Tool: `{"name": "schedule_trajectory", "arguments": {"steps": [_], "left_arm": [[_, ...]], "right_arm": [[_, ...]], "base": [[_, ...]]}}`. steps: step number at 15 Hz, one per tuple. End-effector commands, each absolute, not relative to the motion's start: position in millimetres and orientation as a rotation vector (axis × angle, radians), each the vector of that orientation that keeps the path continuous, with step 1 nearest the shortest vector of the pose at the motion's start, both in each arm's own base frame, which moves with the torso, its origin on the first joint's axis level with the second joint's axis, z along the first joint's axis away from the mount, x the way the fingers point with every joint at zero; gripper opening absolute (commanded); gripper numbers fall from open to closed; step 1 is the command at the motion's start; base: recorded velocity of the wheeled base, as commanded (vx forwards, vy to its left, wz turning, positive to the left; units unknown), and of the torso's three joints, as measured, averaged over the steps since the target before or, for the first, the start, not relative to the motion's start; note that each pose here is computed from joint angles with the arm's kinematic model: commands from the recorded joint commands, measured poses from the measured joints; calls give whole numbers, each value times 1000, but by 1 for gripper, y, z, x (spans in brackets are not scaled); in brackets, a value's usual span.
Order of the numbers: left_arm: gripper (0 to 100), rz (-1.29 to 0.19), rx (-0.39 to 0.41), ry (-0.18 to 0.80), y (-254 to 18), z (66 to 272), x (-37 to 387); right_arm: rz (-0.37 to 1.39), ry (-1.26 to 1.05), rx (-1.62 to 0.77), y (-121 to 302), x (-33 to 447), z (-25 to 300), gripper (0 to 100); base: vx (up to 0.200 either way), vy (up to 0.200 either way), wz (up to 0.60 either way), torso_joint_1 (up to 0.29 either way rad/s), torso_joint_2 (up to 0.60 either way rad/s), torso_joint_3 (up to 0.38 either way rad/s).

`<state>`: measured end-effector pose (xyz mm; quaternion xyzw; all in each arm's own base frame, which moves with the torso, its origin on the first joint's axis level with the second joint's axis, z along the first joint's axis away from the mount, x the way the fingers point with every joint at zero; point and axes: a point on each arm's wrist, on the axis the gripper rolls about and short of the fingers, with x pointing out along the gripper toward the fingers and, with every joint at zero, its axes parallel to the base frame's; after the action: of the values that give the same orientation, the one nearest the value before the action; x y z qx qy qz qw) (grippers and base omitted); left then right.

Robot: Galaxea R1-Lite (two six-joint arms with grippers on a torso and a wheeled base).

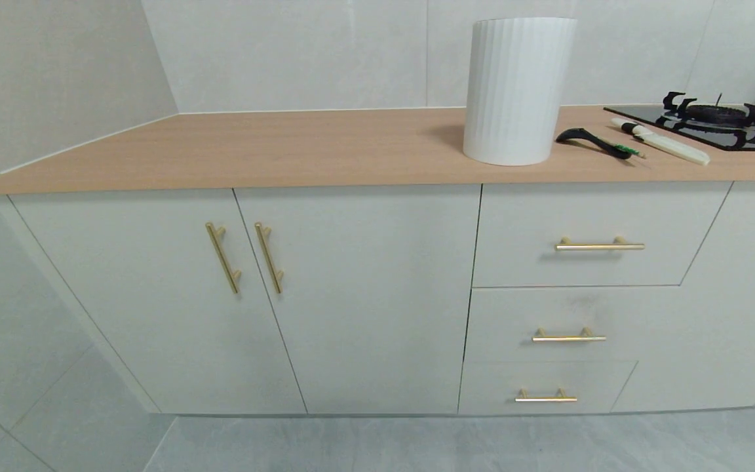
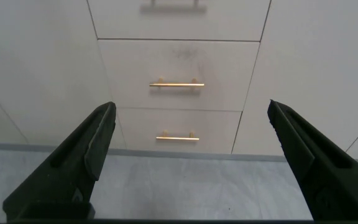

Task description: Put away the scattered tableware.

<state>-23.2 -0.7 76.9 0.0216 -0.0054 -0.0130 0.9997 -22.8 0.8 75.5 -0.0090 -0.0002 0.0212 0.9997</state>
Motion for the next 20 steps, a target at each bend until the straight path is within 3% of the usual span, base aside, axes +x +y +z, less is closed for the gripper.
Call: {"name": "schedule_trajectory", "arguments": {"steps": [1,5,6,7,11,14,16,20], "left_arm": [[100,-24,40,-11,-1,77,-23],[100,-24,35,-10,-1,77,-23],[100,-24,34,-11,-1,77,-23],[100,-24,35,-11,-1,77,-23],[100,-24,35,-11,-1,77,-23],[100,-24,35,-11,-1,77,-23],[100,-24,35,-11,-1,77,-23],[100,-24,34,-11,-1,77,-23]], "right_arm": [[43,1,-23,1,-23,76,100],[46,19,-27,1,-21,81,100],[54,7,-21,1,-21,103,100],[72,0,-3,1,-15,146,100],[95,336,6,3,75,193,100],[148,538,-6,12,138,189,100],[160,681,-12,19,191,170,100],[155,743,-13,26,279,119,100]], "base": [[0,0,0,0,0,0],[0,0,0,0,0,0],[0,0,0,0,0,0],[0,0,0,0,0,0],[0,0,0,0,0,0],[0,0,0,0,0,0],[0,0,0,0,0,0],[0,0,0,0,0,0]]}}
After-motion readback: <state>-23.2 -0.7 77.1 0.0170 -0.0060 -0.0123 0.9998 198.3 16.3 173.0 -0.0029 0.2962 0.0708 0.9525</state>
